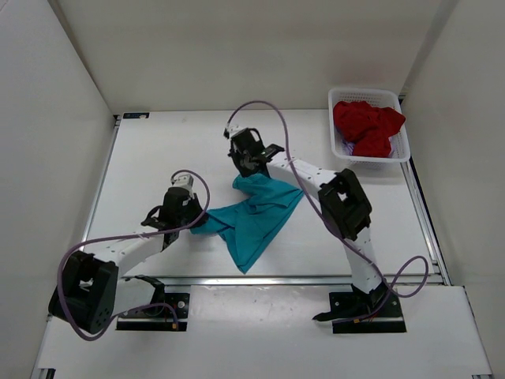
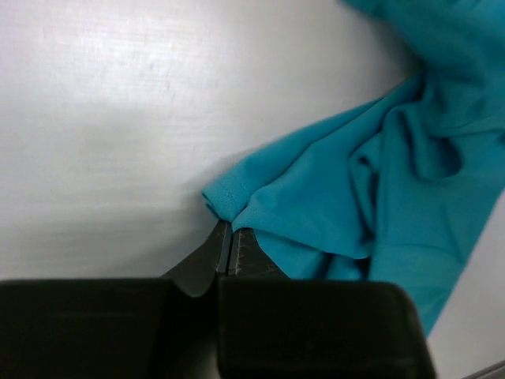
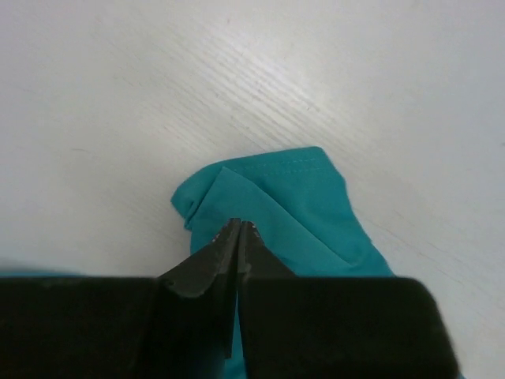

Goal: Fold and stack the t-shirts
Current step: Flatten out the tshirt

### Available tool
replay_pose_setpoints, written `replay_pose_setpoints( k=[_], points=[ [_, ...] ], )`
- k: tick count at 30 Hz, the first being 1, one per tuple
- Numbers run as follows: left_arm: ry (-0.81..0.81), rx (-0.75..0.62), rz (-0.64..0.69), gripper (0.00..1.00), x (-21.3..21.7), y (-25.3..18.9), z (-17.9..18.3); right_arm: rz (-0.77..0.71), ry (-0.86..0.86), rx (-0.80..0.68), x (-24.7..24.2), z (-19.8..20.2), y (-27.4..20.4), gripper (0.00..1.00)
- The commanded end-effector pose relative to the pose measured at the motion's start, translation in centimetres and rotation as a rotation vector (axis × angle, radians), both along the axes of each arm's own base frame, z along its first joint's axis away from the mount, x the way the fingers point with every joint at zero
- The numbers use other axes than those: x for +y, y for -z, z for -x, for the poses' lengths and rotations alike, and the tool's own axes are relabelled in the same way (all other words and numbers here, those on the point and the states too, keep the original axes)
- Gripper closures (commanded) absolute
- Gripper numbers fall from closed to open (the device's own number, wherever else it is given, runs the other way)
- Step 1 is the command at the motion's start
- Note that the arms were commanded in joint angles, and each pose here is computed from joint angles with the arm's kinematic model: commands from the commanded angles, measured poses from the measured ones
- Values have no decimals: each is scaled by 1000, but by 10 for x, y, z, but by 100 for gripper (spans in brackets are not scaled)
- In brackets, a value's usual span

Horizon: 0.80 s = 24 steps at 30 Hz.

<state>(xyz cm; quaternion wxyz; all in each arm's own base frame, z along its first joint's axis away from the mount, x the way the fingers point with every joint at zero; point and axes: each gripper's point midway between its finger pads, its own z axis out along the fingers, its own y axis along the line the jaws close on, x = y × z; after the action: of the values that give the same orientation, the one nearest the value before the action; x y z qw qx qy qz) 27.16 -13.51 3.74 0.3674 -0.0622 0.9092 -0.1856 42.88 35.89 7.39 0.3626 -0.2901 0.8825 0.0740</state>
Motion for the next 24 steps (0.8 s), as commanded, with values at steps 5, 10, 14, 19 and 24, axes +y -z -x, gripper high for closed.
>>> replay_pose_setpoints(
  k=[5, 10, 14, 19, 24],
  points=[
    [3, -138, 90, 100, -10, -60, -25, -220, -39, -110, -4, 1, -115, 81],
    [-21, -86, 94, 100, -1, -33, -12, -93, -76, 17, 11, 16, -20, 68],
    [-17, -79, 98, 100, 1, -28, -12, -77, -104, 59, 15, 26, 1, 64],
    [-10, -73, 103, 100, -3, -23, -10, -42, -91, 97, 7, 43, 27, 61],
    [-7, -67, 105, 100, -4, -21, -9, 33, 6, 22, -15, 31, 28, 67]
  ],
)
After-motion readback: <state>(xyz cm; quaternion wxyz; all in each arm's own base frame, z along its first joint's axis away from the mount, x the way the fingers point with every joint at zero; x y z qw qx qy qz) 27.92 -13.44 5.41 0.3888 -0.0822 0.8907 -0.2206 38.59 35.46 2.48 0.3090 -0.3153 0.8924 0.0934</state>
